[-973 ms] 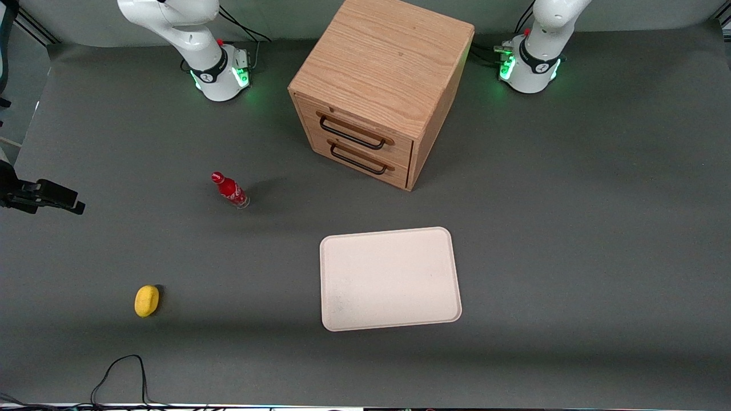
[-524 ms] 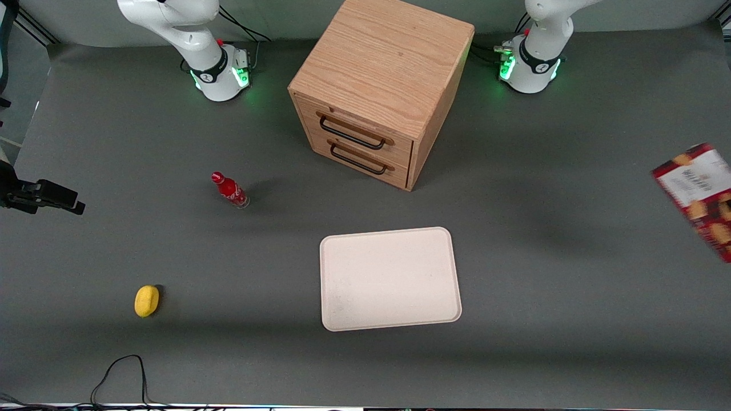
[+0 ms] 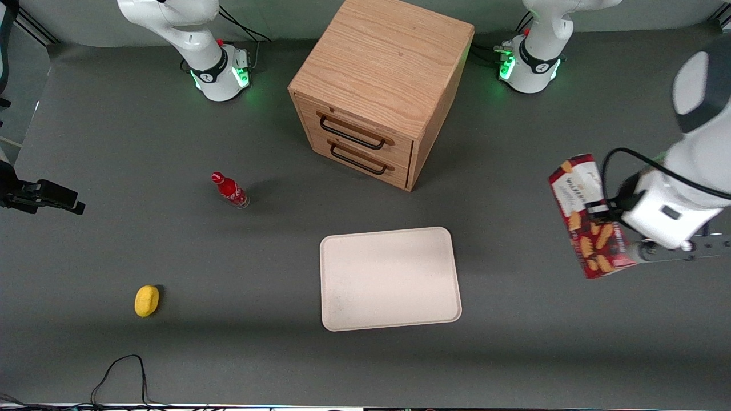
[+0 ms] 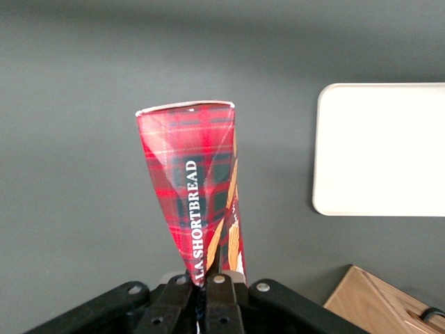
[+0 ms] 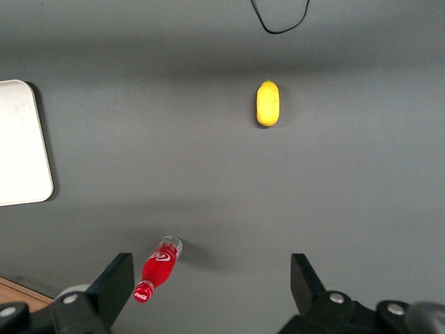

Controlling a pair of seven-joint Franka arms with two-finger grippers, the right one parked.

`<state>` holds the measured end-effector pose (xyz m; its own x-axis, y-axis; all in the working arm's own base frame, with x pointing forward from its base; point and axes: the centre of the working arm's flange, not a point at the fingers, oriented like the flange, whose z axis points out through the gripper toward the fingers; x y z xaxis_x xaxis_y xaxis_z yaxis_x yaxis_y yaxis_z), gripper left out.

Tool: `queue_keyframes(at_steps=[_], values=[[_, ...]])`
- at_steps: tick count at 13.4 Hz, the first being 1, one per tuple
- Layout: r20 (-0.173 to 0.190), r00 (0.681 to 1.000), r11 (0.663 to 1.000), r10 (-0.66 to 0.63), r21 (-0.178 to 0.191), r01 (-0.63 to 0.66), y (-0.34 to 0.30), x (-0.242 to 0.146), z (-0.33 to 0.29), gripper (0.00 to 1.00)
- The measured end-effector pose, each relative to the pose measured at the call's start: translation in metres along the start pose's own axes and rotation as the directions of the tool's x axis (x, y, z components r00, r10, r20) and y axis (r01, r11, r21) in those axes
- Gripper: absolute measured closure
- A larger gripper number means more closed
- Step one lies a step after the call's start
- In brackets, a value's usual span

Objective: Place red cookie box on tray
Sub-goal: 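Carry the held box with the left gripper over the white tray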

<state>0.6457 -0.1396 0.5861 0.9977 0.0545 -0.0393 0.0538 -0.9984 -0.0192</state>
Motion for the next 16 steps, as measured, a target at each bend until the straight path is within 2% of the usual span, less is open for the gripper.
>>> queue_keyframes(at_steps=[2,4,8,11,14,16], values=[[-0.005,0.997,0.997,0.073,-0.004,-0.073,0.048,-0.01,0.0,0.97],[0.008,0.99,0.99,0.141,0.002,-0.141,0.092,-0.026,0.004,0.97],[0.01,0.987,0.987,0.16,0.003,-0.16,0.154,-0.047,0.017,0.97],[0.008,0.986,0.986,0.164,-0.014,-0.164,0.172,-0.025,0.061,0.97],[-0.006,0.987,0.986,0.16,-0.046,-0.16,0.186,0.014,0.141,0.97],[0.004,0.988,0.986,0.155,-0.058,-0.154,0.192,0.03,0.194,0.97]])
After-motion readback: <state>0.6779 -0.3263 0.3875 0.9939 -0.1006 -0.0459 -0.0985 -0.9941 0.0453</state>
